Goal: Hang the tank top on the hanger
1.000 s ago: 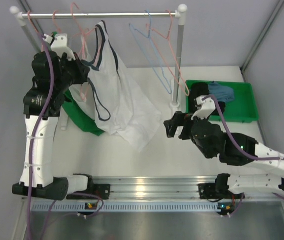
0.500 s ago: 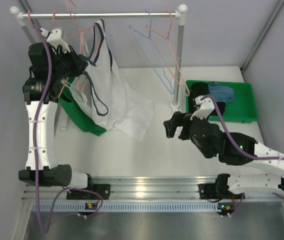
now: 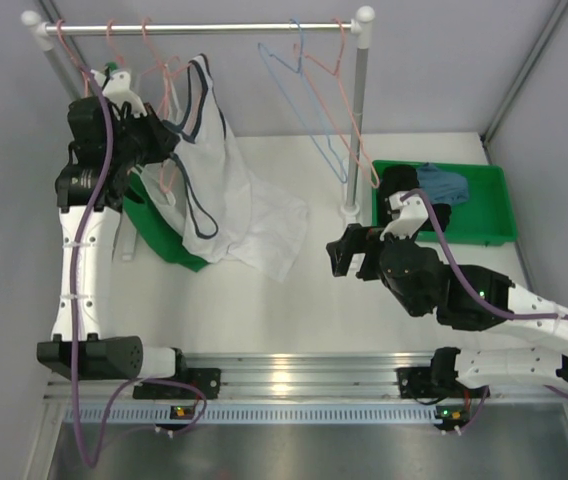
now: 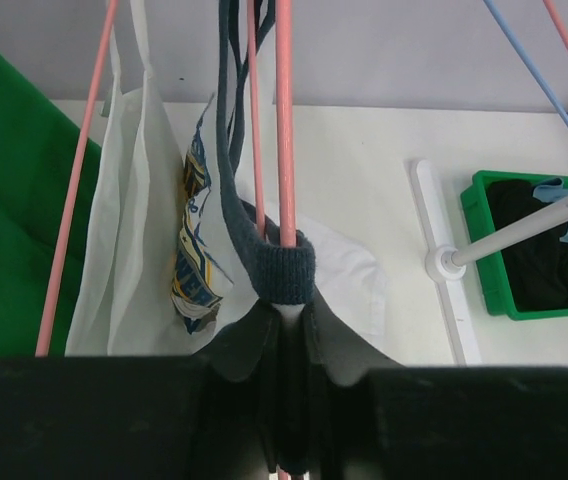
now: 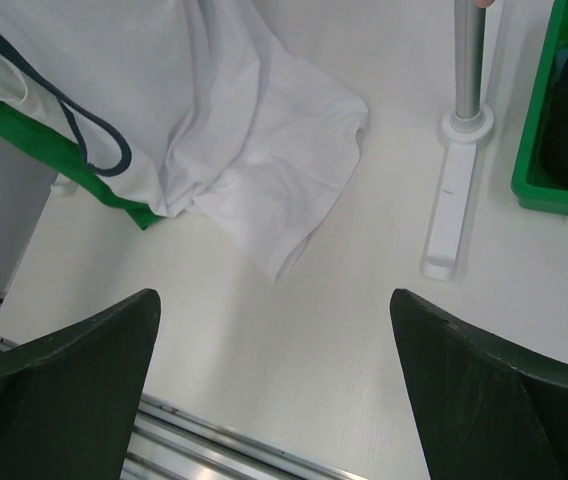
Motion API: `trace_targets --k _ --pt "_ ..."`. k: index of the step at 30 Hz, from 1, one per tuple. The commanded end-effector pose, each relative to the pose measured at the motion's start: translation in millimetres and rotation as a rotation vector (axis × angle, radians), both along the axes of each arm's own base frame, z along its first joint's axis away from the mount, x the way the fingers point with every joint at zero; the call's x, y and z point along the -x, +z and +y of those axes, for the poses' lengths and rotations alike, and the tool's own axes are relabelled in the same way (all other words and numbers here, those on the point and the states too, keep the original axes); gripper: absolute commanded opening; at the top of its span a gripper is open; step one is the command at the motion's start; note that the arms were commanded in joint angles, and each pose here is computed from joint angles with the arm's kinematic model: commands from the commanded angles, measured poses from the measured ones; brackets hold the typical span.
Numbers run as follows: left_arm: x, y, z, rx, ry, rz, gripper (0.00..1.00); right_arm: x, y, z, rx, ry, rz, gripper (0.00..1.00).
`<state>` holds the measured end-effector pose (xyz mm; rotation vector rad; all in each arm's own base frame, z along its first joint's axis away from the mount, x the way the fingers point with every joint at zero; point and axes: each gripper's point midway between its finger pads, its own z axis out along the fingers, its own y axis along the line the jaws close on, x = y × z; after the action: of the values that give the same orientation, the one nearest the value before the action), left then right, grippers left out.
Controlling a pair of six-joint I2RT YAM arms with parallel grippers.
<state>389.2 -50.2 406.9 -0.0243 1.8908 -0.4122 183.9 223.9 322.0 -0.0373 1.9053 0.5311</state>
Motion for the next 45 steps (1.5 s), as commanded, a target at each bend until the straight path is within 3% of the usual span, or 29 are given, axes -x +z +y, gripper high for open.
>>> trace_targets --k 1,4,11,30,37,41,42,43,45 --pt "8.0 25.7 5.1 -0.011 0.021 -0.091 0.19 1.0 6.2 -1.0 -0.028 0.003 -0.01 0.98" --pt "12.2 30.5 6.9 -0.018 0.03 -0.103 0.29 1.0 4.2 0.0 -0.025 0.003 -0.006 0.98" --pt "21.6 38.4 10.1 -0.032 0.046 -0.121 0.4 1.1 3.7 1.5 -0.017 0.008 -0.003 0.98" --pt "74.5 69.2 19.9 -0.043 0.117 -0.191 0.5 3.3 -11.4 1.6 -0.011 0.017 0.017 1.0" --pt "107.3 64.0 -39.7 0.136 -0.165 -0.18 0.66 4.9 -15.5 -10.4 -0.026 0.003 0.007 1.0" --pt "122.9 13.2 -83.3 0.164 -0.277 -0.088 0.66 5.5 -20.3 -18.2 -0.023 -0.008 0.003 1.0" --pt "121.0 1.8 -85.2 0.141 -0.238 -0.073 0.65 5.6 -25.7 -20.6 -0.01 -0.013 0.005 1.0" --pt "135.4 -19.5 -111.3 0.126 -0.315 -0.027 0.64 6.1 -25.8 -23.6 -0.015 -0.016 0.003 1.0" --pt "140.6 -40.3 -119.9 0.098 -0.289 -0.005 0.64 6.7 -33.2 -29.0 -0.01 -0.029 0.011 1.0"
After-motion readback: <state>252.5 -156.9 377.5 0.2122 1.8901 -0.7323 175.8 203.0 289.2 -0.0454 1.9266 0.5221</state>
